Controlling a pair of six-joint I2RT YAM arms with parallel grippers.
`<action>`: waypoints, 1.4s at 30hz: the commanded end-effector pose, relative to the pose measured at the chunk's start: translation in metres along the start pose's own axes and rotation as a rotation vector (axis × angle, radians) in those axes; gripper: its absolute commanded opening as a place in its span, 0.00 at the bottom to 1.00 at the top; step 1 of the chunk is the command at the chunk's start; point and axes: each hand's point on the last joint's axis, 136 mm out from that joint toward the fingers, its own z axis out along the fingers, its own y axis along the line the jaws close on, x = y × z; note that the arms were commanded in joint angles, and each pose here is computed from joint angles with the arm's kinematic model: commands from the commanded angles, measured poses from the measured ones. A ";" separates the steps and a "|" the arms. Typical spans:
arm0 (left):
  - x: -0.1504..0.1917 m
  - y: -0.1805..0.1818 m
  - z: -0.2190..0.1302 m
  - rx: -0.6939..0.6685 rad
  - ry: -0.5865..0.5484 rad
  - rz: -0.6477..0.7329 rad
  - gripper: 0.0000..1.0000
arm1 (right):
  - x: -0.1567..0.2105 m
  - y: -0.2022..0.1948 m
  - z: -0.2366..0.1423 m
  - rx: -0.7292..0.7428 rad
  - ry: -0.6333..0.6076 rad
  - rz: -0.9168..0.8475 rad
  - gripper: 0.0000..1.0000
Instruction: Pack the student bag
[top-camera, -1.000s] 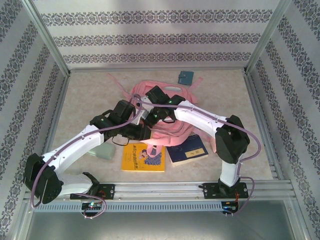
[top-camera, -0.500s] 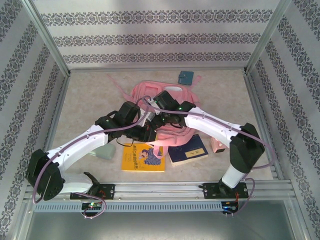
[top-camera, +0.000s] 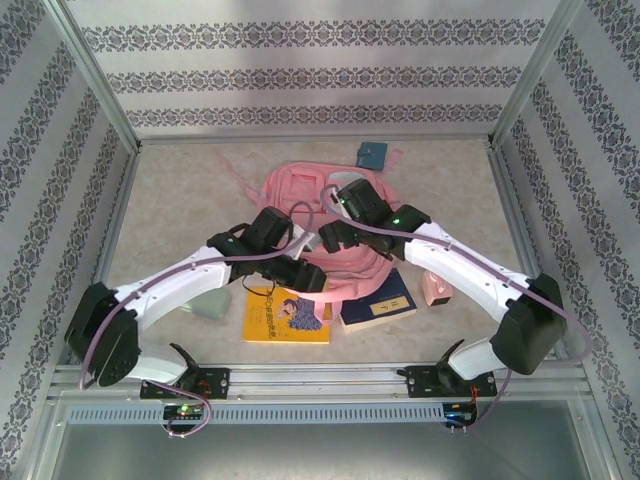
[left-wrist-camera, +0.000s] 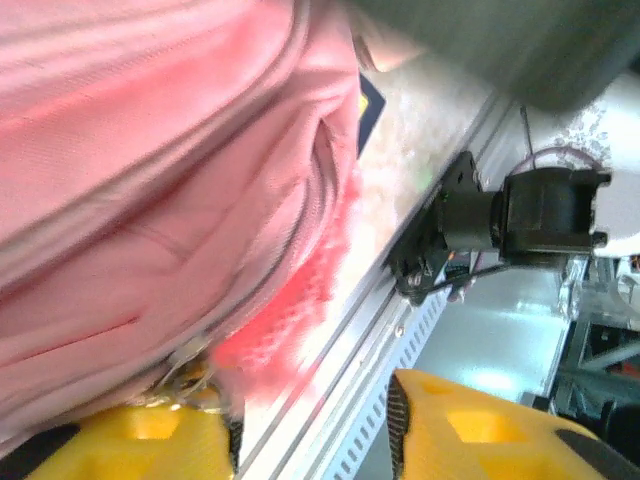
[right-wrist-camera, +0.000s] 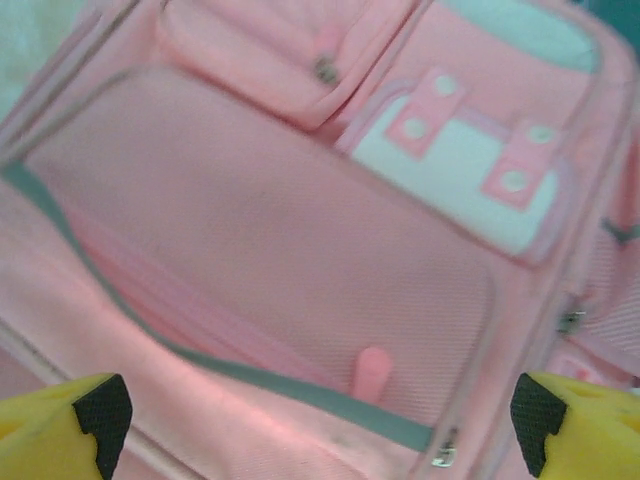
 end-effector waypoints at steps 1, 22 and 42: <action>-0.004 -0.030 0.012 0.078 0.038 0.084 0.54 | -0.016 -0.024 -0.028 0.079 -0.096 0.078 0.98; -0.052 -0.005 -0.089 -0.492 -0.232 -0.088 0.60 | 0.056 0.019 -0.098 -0.318 -0.072 0.222 0.82; -0.054 0.045 -0.140 -0.561 -0.365 -0.371 0.61 | 0.092 0.107 -0.012 -0.116 0.182 0.079 0.37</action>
